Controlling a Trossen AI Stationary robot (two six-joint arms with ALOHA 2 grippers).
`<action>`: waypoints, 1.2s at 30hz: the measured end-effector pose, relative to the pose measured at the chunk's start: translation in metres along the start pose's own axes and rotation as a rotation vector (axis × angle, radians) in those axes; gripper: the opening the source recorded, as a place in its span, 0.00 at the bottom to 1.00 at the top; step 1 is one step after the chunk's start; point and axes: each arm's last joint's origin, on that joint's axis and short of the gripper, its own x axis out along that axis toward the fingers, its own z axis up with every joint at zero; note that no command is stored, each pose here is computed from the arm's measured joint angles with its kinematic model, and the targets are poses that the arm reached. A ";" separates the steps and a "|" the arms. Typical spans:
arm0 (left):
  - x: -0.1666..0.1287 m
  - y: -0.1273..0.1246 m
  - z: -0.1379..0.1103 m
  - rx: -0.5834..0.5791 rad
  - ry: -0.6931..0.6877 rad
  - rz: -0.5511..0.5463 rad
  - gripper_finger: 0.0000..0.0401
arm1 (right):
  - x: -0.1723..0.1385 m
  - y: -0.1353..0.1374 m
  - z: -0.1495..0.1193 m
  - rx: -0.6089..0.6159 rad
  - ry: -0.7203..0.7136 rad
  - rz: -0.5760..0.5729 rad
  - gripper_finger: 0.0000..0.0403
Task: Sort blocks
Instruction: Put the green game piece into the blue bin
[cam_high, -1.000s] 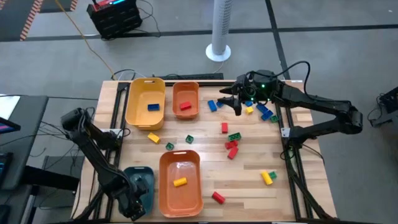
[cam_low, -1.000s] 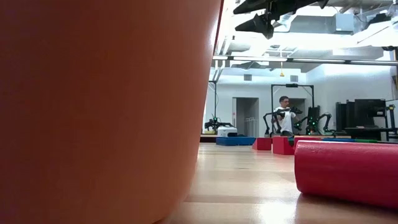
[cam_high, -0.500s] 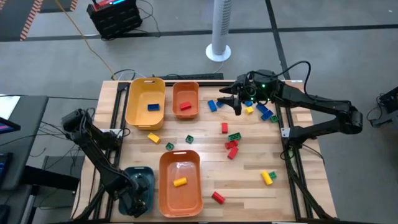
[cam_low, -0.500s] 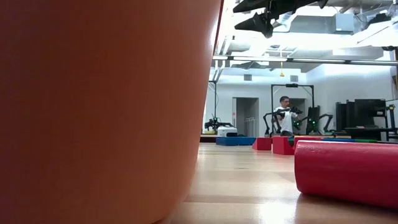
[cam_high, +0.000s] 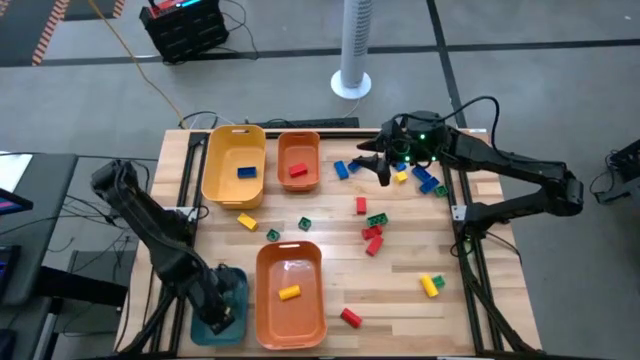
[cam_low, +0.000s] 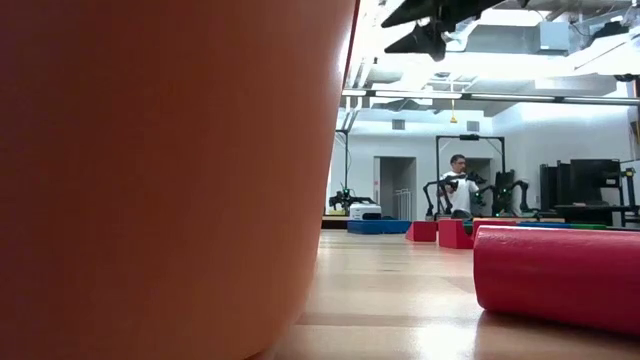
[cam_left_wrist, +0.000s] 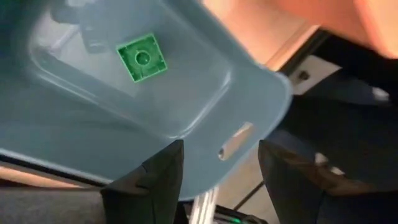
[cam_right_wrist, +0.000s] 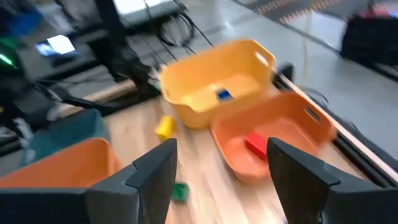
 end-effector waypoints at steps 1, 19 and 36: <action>-0.008 0.002 0.002 -0.003 -0.012 -0.020 0.50 | -0.001 -0.005 -0.001 0.023 0.018 -0.023 0.65; -0.117 0.051 0.079 -0.042 -0.667 -0.229 0.50 | 0.042 -0.009 -0.073 0.105 0.552 -0.094 0.65; -0.131 0.074 0.139 0.104 -0.704 -0.150 0.50 | 0.096 0.040 -0.103 0.027 0.588 0.114 0.65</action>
